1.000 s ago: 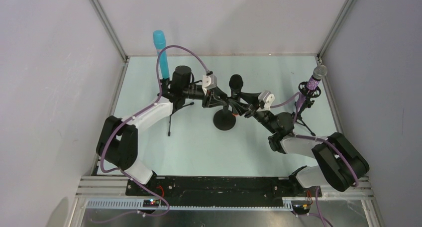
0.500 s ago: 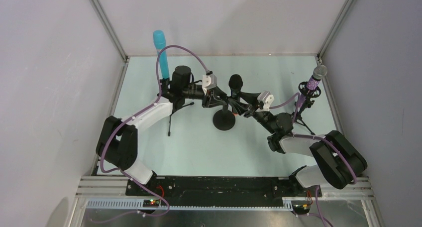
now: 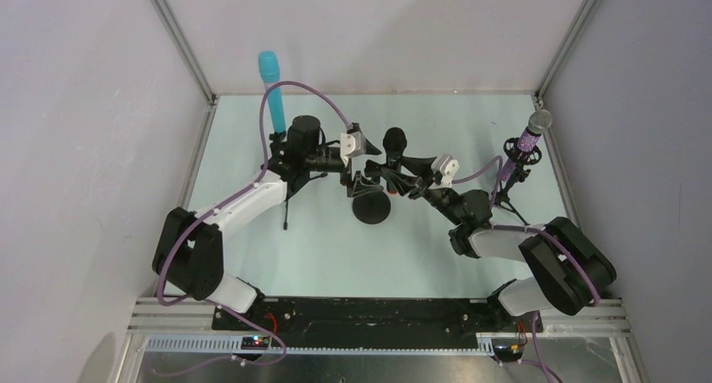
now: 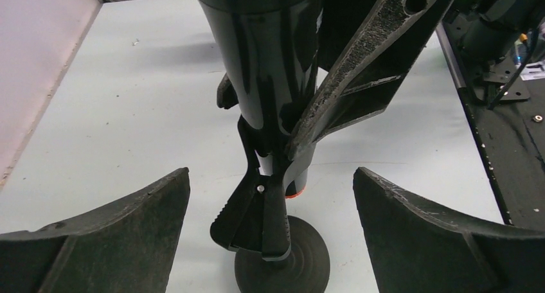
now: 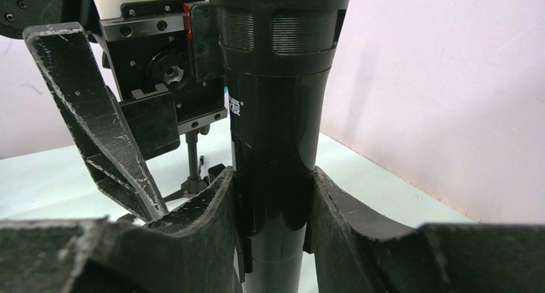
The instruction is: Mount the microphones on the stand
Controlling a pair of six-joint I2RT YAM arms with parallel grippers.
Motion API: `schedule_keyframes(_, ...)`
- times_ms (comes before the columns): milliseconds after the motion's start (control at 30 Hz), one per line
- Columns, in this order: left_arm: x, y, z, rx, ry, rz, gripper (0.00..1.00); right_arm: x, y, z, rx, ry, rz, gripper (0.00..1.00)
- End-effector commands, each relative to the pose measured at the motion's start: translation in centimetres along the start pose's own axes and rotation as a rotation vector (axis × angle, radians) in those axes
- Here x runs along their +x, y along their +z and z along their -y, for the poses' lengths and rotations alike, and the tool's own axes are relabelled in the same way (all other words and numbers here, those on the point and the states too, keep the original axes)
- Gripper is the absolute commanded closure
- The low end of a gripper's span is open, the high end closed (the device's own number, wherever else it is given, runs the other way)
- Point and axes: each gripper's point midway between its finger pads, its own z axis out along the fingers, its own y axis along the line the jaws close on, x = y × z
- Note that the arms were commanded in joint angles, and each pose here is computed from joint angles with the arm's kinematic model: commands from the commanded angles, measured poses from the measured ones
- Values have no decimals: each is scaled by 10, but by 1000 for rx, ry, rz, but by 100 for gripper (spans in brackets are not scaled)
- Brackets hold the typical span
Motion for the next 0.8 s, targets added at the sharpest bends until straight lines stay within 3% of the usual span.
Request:
schedule_keyframes(0,-18,-7,0,-35,85,20,0,-5,6,-3,-20,-1,23,100)
schedule_keyframes(167,-20,-14,-6,-110,136,-2,0,-8,7,-4,-20,0,32,100)
schedule_keyframes(233,-22,-19,-9,-155,171,-16,0,-11,7,-5,-25,18,39,94)
schedule_keyframes(533,-27,-35,-13,-267,218,-25,0,-24,10,-14,-74,25,73,33)
schedule_keyframes(767,-27,-42,-8,-317,201,12,0,-34,10,-15,-69,37,95,12)
